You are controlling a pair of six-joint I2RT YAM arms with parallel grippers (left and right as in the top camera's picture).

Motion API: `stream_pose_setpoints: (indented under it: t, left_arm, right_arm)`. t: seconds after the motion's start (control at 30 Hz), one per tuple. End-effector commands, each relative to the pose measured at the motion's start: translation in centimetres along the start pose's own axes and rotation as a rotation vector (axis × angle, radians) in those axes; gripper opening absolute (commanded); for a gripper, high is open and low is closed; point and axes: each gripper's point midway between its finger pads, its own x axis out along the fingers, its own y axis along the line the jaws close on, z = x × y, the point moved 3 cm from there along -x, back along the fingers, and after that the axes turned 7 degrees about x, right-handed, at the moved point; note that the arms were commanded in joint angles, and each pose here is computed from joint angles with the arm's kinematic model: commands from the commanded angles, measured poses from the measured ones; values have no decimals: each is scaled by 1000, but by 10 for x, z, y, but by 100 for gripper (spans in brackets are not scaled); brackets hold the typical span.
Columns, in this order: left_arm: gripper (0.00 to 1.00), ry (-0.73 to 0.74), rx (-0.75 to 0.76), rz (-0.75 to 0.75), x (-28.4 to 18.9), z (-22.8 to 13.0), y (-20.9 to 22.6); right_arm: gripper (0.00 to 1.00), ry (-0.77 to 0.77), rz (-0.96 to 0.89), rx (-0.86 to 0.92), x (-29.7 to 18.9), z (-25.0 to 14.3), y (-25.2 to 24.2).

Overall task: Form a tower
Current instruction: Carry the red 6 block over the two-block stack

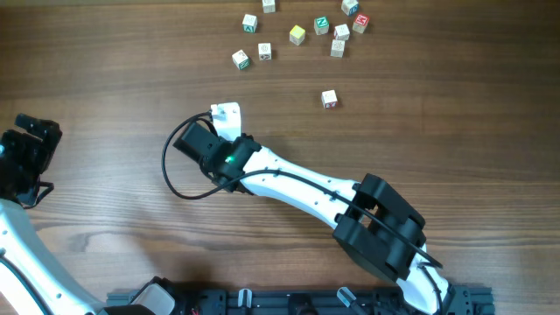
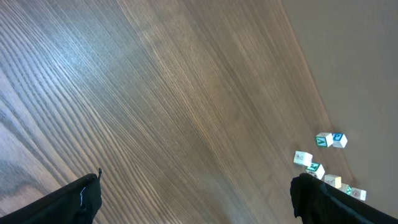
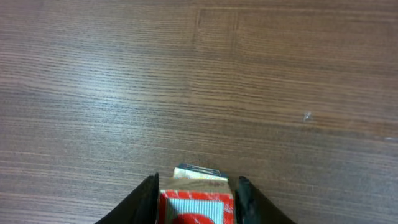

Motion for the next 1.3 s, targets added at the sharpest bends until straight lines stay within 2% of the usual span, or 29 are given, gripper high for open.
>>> stream_pose_setpoints:
  t: [0.0, 0.07, 0.17, 0.23, 0.3, 0.4, 0.47, 0.53, 0.6, 0.7, 0.8, 1.0, 1.1, 1.17, 1.27]
  left_arm:
    - [100, -2, -7, 8, 1, 2, 1]
    - [100, -3, -7, 8, 1, 2, 1]
    - [100, -2, -8, 8, 1, 2, 1]
    - [100, -3, -7, 8, 1, 2, 1]
    - [100, -2, -8, 8, 1, 2, 1]
    - [100, -2, -8, 8, 1, 2, 1]
    - [100, -2, -8, 8, 1, 2, 1]
    - [100, 2, -9, 9, 1, 1, 1]
    - [100, 2, -9, 9, 1, 1, 1]
    - [100, 2, -9, 9, 1, 1, 1]
    - [100, 8, -12, 10, 1, 0, 1]
    - [100, 18, -42, 13, 1, -3, 2]
    - [100, 18, -42, 13, 1, -3, 2]
    - [100, 18, -42, 13, 1, -3, 2]
    - [100, 18, -41, 14, 1, -3, 2]
  right_arm:
    - [57, 18, -14, -4, 8, -8, -2]
    - [65, 21, -12, -5, 8, -8, -2]
    - [100, 26, -6, -5, 8, -9, -1]
    - [100, 106, 68, -4, 2, -13, 10]
    - [100, 249, 141, 17, -11, -11, 17]
    - [99, 396, 145, 79, -36, 19, -2]
    - [100, 387, 138, 100, -50, 47, -13]
    - [99, 421, 154, 112, -51, 48, -16]
    - [100, 470, 233, 20, -53, 44, -11]
    - [100, 477, 239, -55, -55, 38, -11]
    - [100, 435, 271, -27, -48, 43, -2]
    - [99, 551, 121, 73, -3, 10, -19]
    - [99, 577, 104, 99, 10, 1, -18]
    - [99, 570, 113, 100, 6, 6, -15]
    - [99, 514, 87, 93, -27, 38, -14]
